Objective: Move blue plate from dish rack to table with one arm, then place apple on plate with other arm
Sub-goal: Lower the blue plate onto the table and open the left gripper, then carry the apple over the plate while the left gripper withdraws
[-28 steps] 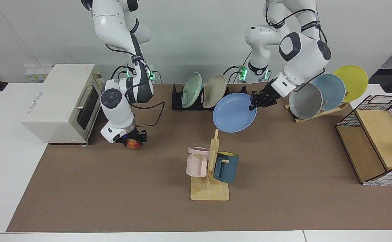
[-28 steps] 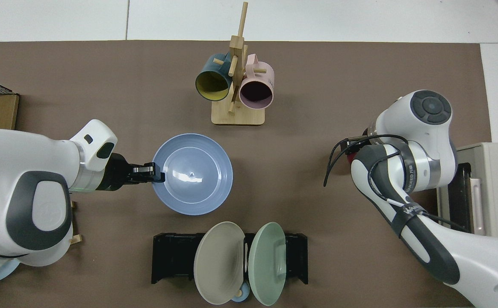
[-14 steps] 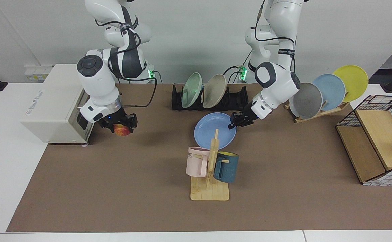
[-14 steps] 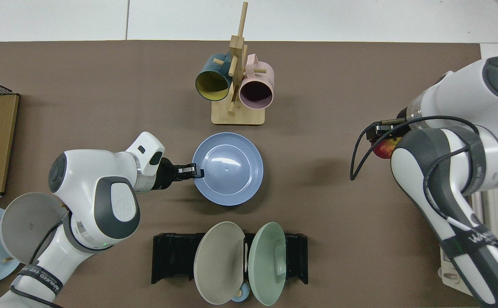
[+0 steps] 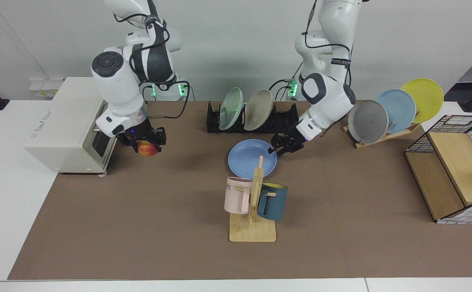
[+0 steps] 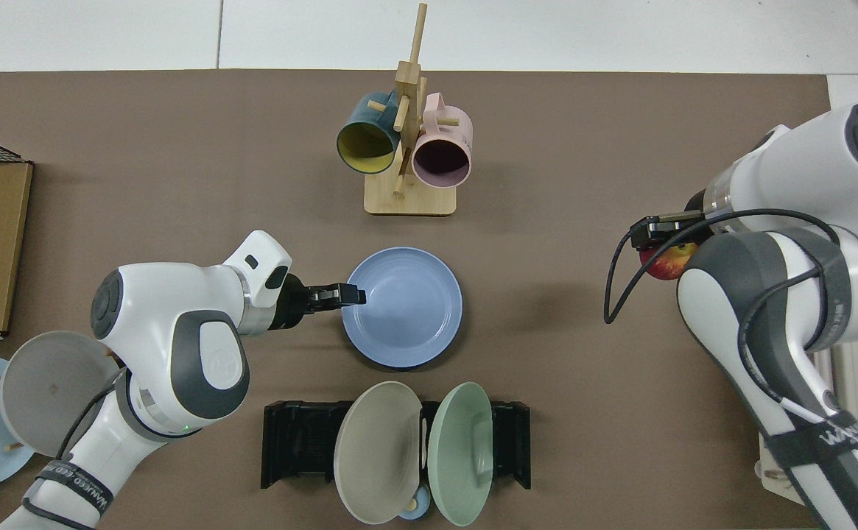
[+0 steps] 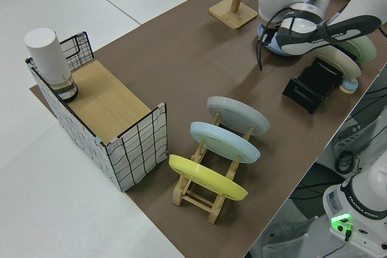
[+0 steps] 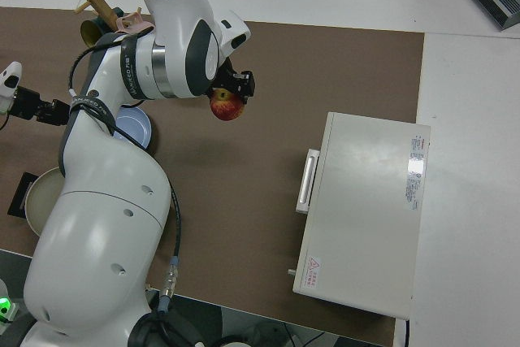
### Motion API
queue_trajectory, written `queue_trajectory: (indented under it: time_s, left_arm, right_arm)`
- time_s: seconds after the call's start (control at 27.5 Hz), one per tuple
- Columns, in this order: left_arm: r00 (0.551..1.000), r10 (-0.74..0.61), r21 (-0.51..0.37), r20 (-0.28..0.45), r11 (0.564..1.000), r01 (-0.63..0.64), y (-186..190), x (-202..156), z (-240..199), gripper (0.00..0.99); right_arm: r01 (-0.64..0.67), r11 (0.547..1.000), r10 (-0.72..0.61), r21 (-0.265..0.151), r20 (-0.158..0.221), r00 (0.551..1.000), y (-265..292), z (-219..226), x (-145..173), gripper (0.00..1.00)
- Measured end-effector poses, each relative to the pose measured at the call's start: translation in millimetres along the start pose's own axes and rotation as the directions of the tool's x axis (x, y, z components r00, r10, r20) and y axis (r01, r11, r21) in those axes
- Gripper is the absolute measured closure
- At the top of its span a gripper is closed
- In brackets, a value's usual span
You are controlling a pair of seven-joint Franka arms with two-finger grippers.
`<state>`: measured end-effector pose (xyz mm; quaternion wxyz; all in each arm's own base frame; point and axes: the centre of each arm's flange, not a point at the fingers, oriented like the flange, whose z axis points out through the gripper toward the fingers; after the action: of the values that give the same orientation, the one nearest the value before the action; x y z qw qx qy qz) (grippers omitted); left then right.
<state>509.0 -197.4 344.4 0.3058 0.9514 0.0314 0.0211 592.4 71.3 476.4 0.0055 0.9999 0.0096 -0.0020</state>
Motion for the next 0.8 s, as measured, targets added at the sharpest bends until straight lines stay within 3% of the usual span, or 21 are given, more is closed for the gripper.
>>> queue_trajectory:
  time_s: [0.15, 0.4, 0.44, 0.62, 0.69, 0.8]
  left_arm:
    - [0.998, 0.020, 0.025, 0.055, 0.999, -0.021, 9, -6, -20, 0.458]
    - [0.982, 0.065, 0.297, 0.180, 0.948, -0.117, 21, -4, -139, 0.436]
    - [0.979, 0.075, 0.337, 0.192, 0.932, -0.137, 24, -4, -156, 0.410]
    - [0.971, 0.123, 0.501, 0.204, 0.839, -0.211, 43, -2, -219, 0.097]
    - [0.971, 0.121, 0.524, 0.207, 0.824, -0.214, 49, -2, -238, 0.035]
    - [0.972, 0.123, 0.537, 0.199, 0.816, -0.213, 59, -1, -271, 0.022]
  right_arm:
    - [-0.019, 1.000, 0.019, 0.000, 0.009, 1.000, -17, 7, -4, 0.24]
    - [-0.048, 0.999, 0.048, -0.001, 0.005, 0.999, -73, 18, -11, 0.24]
    - [-0.052, 0.999, 0.052, -0.001, 0.003, 0.999, -81, 20, -12, 0.24]
    - [-0.084, 0.996, 0.084, 0.006, -0.017, 0.996, -133, 33, -18, 0.24]
    - [-0.098, 0.995, 0.098, 0.009, -0.021, 0.995, -158, 39, -23, 0.24]
    - [-0.130, 0.991, 0.130, 0.008, -0.019, 0.991, -198, 51, -33, 0.24]
